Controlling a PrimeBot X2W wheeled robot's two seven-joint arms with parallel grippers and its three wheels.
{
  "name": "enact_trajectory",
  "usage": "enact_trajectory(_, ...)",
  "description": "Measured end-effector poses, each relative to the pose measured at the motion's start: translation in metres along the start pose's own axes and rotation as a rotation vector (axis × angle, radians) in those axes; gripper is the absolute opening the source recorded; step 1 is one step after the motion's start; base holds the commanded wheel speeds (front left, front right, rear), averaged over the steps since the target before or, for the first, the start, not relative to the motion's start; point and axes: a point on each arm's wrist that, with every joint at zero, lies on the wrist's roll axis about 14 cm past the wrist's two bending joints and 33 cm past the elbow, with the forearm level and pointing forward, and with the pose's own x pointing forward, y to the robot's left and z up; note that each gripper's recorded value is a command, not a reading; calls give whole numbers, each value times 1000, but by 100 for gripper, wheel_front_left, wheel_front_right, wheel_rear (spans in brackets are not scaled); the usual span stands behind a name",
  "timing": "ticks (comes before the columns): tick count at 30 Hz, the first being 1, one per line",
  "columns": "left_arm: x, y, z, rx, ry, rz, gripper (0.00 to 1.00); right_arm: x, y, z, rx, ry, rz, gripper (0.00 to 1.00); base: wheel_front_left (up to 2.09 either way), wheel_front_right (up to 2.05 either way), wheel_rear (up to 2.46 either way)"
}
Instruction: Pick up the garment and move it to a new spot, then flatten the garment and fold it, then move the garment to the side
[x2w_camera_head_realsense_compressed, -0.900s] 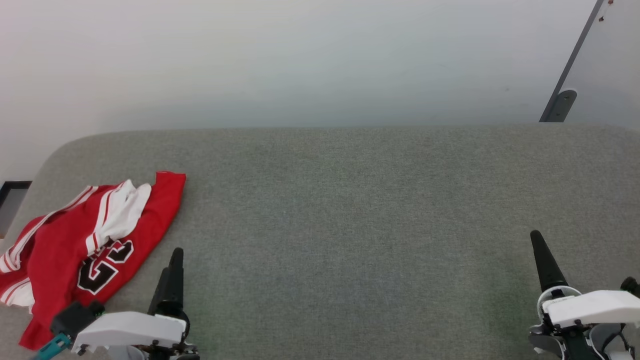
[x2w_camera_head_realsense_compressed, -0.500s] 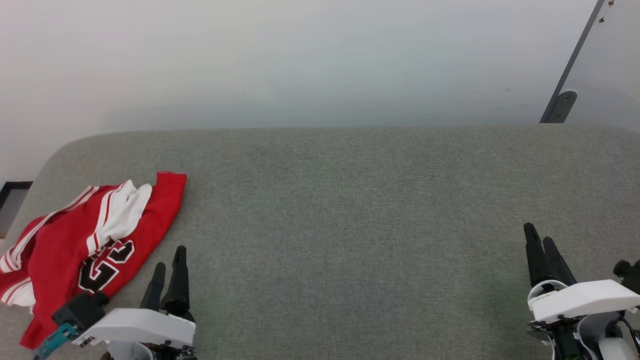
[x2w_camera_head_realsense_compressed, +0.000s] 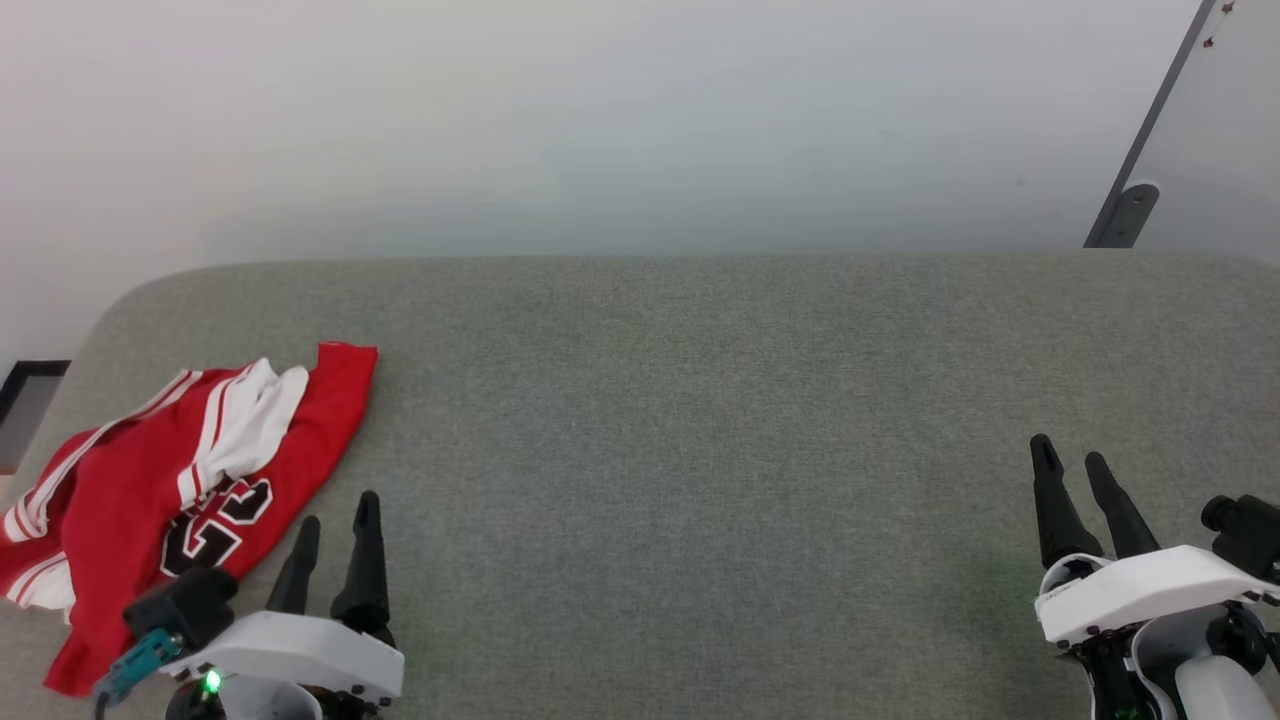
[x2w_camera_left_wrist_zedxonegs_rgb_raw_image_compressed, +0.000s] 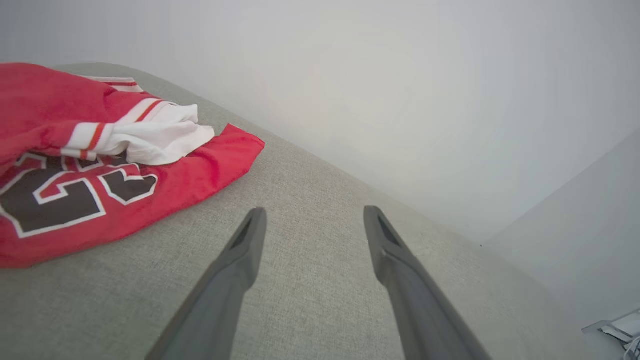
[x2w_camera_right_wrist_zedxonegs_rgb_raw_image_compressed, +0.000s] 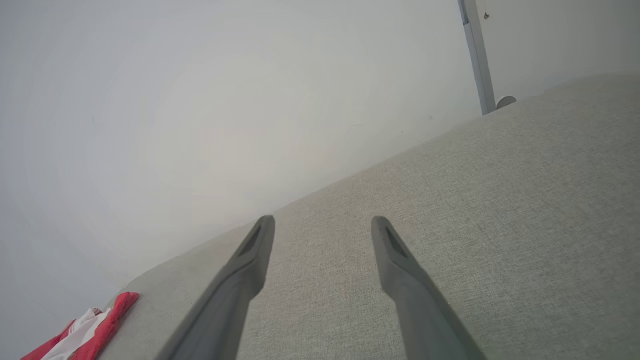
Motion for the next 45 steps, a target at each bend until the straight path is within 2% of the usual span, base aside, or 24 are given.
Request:
enact_trajectory(17,0,-5,10,195,-48,-32,100,9,3,1,-188,-3,23,100,0,0,0)
enact_trajectory(31,1,-8,15,314,-78,-56,100,15,6,8,-306,-31,40,100,0,0,0)
enact_trajectory(45,-1,-3,17,384,-97,-54,100,17,8,6,-392,-35,57,100,0,0,0)
